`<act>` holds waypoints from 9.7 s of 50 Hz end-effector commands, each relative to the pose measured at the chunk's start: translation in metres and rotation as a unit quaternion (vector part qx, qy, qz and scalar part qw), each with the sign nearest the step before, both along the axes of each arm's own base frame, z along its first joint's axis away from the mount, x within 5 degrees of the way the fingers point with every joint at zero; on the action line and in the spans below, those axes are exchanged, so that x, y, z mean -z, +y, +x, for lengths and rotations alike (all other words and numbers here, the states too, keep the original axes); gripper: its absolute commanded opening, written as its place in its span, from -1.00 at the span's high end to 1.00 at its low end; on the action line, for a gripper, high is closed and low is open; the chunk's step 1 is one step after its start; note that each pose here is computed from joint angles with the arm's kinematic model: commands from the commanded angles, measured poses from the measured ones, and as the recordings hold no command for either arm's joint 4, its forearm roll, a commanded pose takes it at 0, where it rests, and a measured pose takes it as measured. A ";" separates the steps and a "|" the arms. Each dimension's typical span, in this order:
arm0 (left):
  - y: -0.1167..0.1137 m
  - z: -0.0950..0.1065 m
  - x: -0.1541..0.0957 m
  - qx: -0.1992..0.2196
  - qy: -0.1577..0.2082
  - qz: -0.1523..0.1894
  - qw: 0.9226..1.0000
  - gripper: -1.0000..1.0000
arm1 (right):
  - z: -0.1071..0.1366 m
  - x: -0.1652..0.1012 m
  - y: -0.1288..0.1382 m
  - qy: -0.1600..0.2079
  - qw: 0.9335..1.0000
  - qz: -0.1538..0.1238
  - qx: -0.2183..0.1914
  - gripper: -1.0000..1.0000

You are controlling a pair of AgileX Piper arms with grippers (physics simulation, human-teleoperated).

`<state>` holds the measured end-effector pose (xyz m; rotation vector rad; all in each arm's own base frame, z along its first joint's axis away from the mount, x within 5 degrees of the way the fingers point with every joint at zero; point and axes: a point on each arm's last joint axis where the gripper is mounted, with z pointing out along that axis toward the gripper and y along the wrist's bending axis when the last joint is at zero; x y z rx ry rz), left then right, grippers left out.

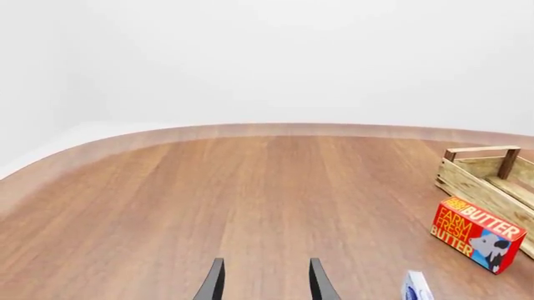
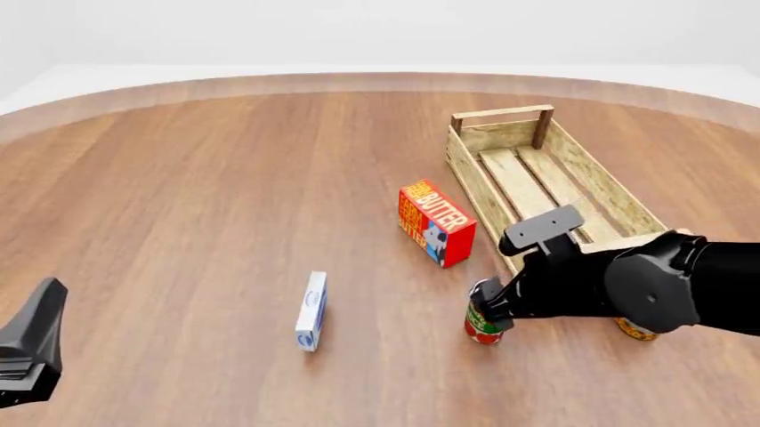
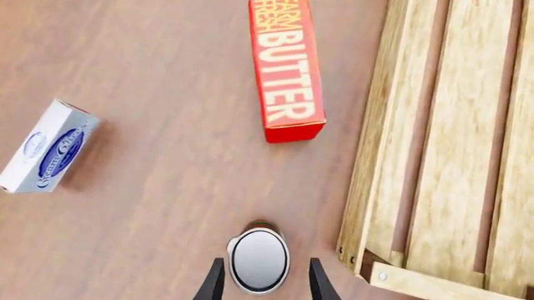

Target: Pick up the tomato sauce, and put it in the wooden tray.

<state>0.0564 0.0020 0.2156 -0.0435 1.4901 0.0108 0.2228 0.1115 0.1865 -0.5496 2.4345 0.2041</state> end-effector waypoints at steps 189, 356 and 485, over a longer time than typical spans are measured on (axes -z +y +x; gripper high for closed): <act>0.001 0.001 0.001 -0.009 0.005 -0.009 1.000 -1.00 | 0.045 -0.132 -0.038 -0.063 0.994 0.016 0.090 1.00; 0.002 0.006 0.002 -0.017 0.010 -0.009 1.000 -1.00 | 0.165 0.005 -0.099 0.048 0.962 0.029 0.268 1.00; 0.002 0.004 0.001 -0.016 0.008 -0.014 1.000 -1.00 | 0.038 -0.172 -0.066 -0.138 0.973 0.075 0.168 -1.00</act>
